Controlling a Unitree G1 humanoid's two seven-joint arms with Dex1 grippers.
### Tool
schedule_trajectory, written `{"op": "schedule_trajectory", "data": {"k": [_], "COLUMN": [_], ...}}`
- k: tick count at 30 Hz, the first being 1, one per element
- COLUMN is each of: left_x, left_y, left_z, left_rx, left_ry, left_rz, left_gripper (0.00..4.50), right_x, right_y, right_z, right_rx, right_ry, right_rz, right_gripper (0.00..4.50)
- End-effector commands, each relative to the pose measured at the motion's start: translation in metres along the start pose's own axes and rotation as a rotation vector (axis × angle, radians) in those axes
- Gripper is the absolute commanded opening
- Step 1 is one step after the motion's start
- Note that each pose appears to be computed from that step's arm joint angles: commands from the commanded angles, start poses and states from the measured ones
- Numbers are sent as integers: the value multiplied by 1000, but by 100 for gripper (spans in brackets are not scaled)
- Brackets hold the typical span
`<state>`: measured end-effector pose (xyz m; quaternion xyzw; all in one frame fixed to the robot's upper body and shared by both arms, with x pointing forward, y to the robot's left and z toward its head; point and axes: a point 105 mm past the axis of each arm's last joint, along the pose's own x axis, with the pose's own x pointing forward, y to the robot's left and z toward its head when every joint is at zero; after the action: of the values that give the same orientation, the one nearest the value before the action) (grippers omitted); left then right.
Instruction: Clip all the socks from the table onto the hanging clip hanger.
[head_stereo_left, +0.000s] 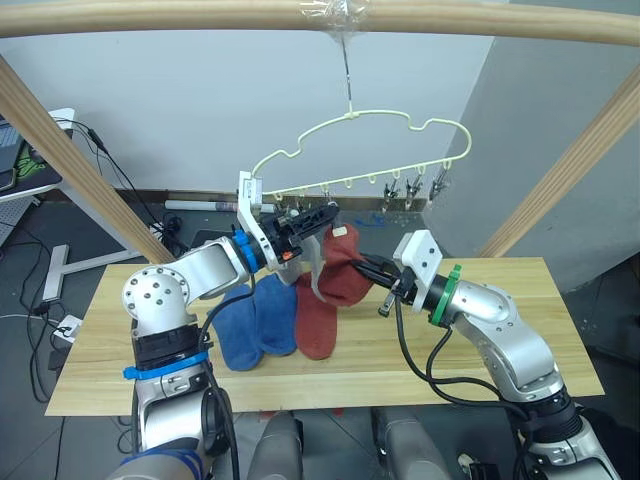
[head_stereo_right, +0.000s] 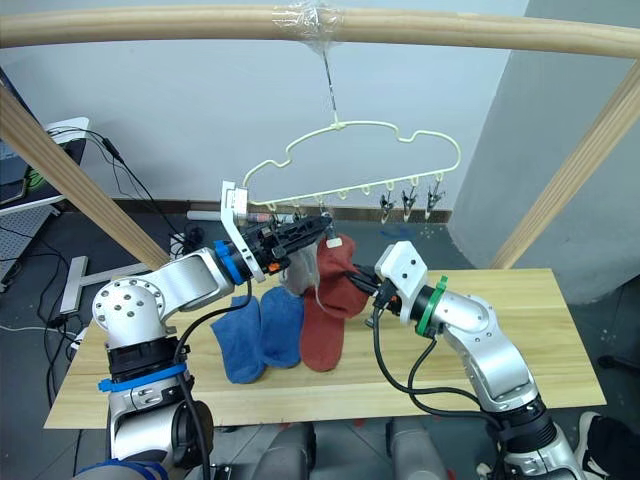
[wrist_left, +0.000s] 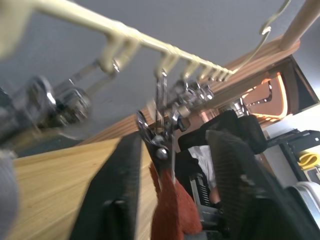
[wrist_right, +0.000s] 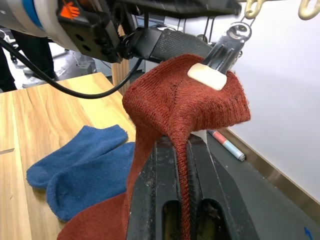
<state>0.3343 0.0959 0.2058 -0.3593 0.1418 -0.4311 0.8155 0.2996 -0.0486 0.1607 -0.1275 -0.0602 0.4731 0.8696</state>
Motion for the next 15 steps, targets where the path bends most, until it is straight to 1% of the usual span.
{"op": "schedule_trajectory", "data": {"k": [1, 2, 4, 6, 8, 10, 11, 12, 13, 14, 15], "left_x": [-9, -13, -32, -48, -64, -71, -72, -73, -75, -76, -75], "left_y": [-11, -10, -12, -18, -19, -14, -14, -10, -9, -9, -10], "left_z": [5, 4, -2, -4, -17, -27, -28, -30, -31, -32, -29], "left_rx": [28, 23, 41, 61, 126, 175, 183, 209, 271, 320, 412], "left_ry": [-15, -16, 16, 37, 118, 171, 176, 179, 180, 180, 165], "left_rz": [-30, -27, -17, -21, 21, 75, 85, 114, 143, 160, 178], "left_gripper": [355, 380, 446, 449, 449, 450, 450, 450, 450, 450, 450], "right_x": [5, 8, 15, 18, 19, 20, 20, 21, 21, 21, 19], "right_y": [-9, -12, -24, -33, -37, -38, -37, -37, -38, -39, -41], "right_z": [9, 7, -6, -16, -21, -24, -24, -26, -31, -34, -38], "right_rx": [-4, 8, 42, 82, 121, 147, 152, 160, 178, 190, 212], "right_ry": [-45, -44, -15, 5, 4, 3, 2, 5, 23, 35, 46], "right_rz": [-34, -50, -111, -166, -200, -206, -205, -207, -225, -238, -266], "right_gripper": [0, 0, 0, 0, 0, 55, 70, 106, 134, 175, 208]}}
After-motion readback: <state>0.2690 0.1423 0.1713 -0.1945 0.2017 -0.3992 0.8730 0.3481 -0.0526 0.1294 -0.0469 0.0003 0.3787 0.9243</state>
